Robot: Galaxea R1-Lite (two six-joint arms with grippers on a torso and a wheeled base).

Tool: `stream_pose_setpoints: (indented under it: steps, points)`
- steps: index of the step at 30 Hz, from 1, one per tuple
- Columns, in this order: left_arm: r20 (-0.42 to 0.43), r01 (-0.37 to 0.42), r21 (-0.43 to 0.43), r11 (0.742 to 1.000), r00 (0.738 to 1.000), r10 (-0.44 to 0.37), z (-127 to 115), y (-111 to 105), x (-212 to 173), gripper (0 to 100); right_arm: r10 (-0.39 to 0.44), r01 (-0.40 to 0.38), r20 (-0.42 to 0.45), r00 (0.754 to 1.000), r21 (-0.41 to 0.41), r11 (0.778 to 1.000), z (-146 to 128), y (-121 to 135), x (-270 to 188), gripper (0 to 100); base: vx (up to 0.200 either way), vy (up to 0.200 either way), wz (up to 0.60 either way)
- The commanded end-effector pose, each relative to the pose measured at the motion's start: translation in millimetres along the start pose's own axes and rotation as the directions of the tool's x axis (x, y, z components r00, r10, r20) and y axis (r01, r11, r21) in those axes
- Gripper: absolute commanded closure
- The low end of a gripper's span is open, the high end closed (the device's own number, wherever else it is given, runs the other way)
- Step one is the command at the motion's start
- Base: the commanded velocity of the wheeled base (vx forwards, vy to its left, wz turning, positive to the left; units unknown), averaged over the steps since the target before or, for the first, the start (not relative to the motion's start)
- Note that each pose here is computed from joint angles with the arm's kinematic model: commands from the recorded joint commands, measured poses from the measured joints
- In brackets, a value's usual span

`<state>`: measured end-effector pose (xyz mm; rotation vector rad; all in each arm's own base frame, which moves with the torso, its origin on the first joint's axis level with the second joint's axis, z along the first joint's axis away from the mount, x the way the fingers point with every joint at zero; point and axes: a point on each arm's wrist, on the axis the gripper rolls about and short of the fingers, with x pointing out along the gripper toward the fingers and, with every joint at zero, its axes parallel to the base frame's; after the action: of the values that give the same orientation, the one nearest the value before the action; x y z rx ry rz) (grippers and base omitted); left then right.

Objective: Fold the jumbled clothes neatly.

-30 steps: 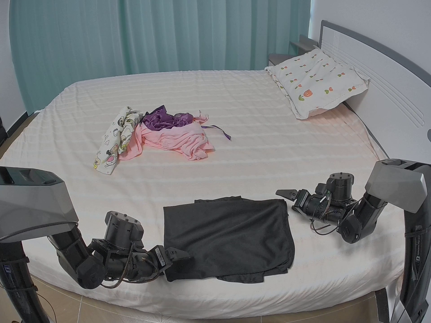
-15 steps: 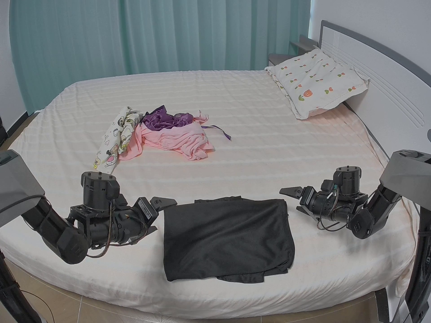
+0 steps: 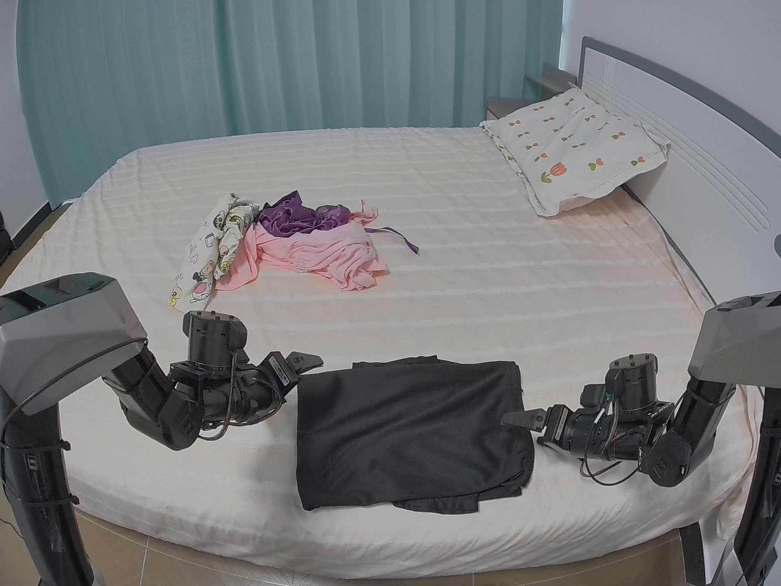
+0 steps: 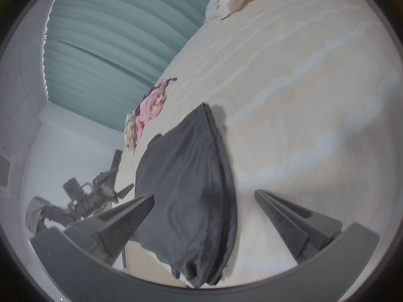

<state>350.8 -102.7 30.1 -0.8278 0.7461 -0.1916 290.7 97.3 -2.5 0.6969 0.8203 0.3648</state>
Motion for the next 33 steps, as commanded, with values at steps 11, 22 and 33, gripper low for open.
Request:
stream_pose_setpoints:
  steps: [11,22,33]
  points:
    - [0.0,-0.013,-0.002,1.0,1.0,0.013,3,10,25,0,-0.005,0.004,-0.074,0.997,-0.022,1.0,-27,2,-6,0,0.0,0.0,0.0]
    - [0.018,-0.009,-0.001,1.0,1.0,0.009,5,6,27,100,-0.01,0.007,-0.098,0.995,-0.028,1.0,-34,3,-6,100,0.0,0.0,0.0]
    - [0.062,-0.002,-0.005,1.0,0.998,0.002,16,5,29,100,-0.039,0.028,-0.124,0.992,-0.083,0.996,-42,-2,-16,100,0.0,0.0,0.0]
